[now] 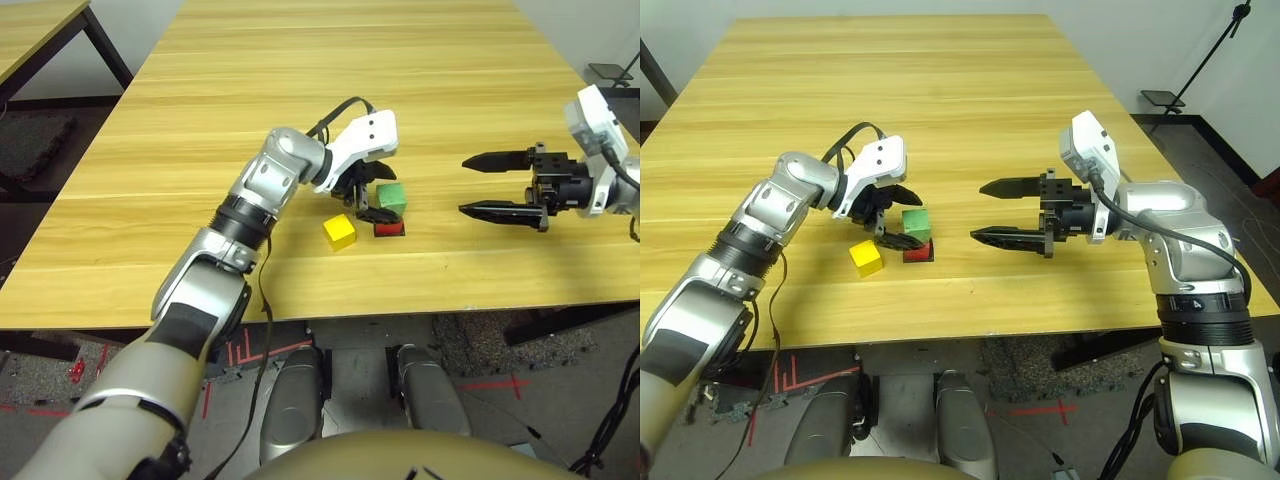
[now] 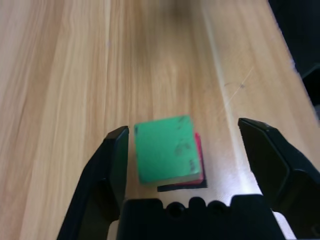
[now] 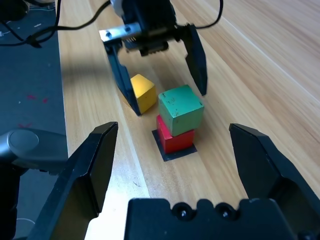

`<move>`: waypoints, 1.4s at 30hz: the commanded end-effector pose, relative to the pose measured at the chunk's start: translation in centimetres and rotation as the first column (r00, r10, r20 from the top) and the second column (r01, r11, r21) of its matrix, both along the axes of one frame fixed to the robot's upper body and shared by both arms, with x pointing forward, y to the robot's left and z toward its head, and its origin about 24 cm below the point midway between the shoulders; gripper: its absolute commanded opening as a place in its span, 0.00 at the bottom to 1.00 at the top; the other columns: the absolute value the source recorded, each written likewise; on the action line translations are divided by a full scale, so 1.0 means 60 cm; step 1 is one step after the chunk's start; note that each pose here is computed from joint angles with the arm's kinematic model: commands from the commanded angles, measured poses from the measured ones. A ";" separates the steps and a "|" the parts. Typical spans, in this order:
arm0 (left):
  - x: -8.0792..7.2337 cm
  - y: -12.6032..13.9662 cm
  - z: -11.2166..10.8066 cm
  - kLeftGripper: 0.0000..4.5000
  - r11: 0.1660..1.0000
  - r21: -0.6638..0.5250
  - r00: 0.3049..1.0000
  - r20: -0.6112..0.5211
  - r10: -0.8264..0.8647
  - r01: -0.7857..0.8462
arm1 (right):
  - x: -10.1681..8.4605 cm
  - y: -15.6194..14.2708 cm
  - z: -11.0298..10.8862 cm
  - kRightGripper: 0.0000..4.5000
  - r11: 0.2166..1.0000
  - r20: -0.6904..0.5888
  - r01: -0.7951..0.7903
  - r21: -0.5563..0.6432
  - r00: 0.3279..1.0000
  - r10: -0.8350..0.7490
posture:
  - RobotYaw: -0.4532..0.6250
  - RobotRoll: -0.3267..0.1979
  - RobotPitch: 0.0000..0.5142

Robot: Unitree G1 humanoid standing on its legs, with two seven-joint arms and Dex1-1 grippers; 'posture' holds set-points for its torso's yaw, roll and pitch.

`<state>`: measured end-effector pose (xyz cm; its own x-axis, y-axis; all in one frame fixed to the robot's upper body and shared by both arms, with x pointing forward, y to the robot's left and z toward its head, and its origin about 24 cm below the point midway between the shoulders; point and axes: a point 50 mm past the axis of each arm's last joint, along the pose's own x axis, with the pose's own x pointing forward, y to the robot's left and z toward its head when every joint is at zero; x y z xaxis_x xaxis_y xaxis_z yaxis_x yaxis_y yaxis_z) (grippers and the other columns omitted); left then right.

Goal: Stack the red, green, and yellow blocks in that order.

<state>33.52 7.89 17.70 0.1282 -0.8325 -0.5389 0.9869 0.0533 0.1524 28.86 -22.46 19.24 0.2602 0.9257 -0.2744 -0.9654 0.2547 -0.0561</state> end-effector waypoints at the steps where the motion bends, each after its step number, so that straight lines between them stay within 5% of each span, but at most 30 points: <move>1: -0.018 0.036 -0.001 0.99 0.989 0.089 0.992 -0.046 0.119 -0.115 | 0.003 0.001 0.003 1.00 1.000 0.012 -0.011 -0.009 1.000 0.012 | 0.39 0.50 0.12; 9: -0.051 0.064 -0.036 0.99 0.946 0.167 0.949 -0.098 0.298 -0.280 | 0.006 0.004 0.003 1.00 1.000 0.014 -0.019 -0.006 1.000 0.019 | 0.40 0.50 0.12; 21: -0.052 0.071 -0.115 0.99 0.898 0.218 0.903 -0.122 0.413 -0.381 | 0.007 0.013 0.009 1.00 1.000 0.019 -0.027 0.007 0.999 0.027 | 0.40 0.48 0.14; 23: -0.050 0.073 -0.112 0.85 0.889 0.224 0.896 -0.111 0.431 -0.400 | 0.005 0.012 0.009 1.00 1.000 0.018 -0.025 0.008 1.000 0.025 | 0.39 0.48 0.14; 29: -0.038 0.068 -0.039 0.43 0.915 0.165 0.923 -0.051 0.381 -0.369 | 0.000 0.005 0.006 1.00 1.000 0.008 -0.013 0.000 1.000 0.013 | 0.39 0.49 0.14; 36: -0.024 0.032 0.084 0.43 0.968 0.066 0.970 0.042 0.241 -0.244 | -0.006 0.006 -0.003 1.00 1.000 -0.009 -0.015 0.000 1.000 0.015 | 0.39 0.51 0.14; 42: -0.001 -0.004 0.107 0.43 0.984 0.086 0.985 0.084 0.149 -0.156 | -0.011 0.007 -0.013 1.00 1.000 -0.024 -0.010 0.005 1.000 0.010 | 0.37 0.53 0.14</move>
<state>33.18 7.86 24.60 0.3051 -0.7618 -0.5715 0.9499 0.2002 0.2402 28.45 -22.04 18.43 0.2477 0.9256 -0.2862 -0.9681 0.2478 -0.0363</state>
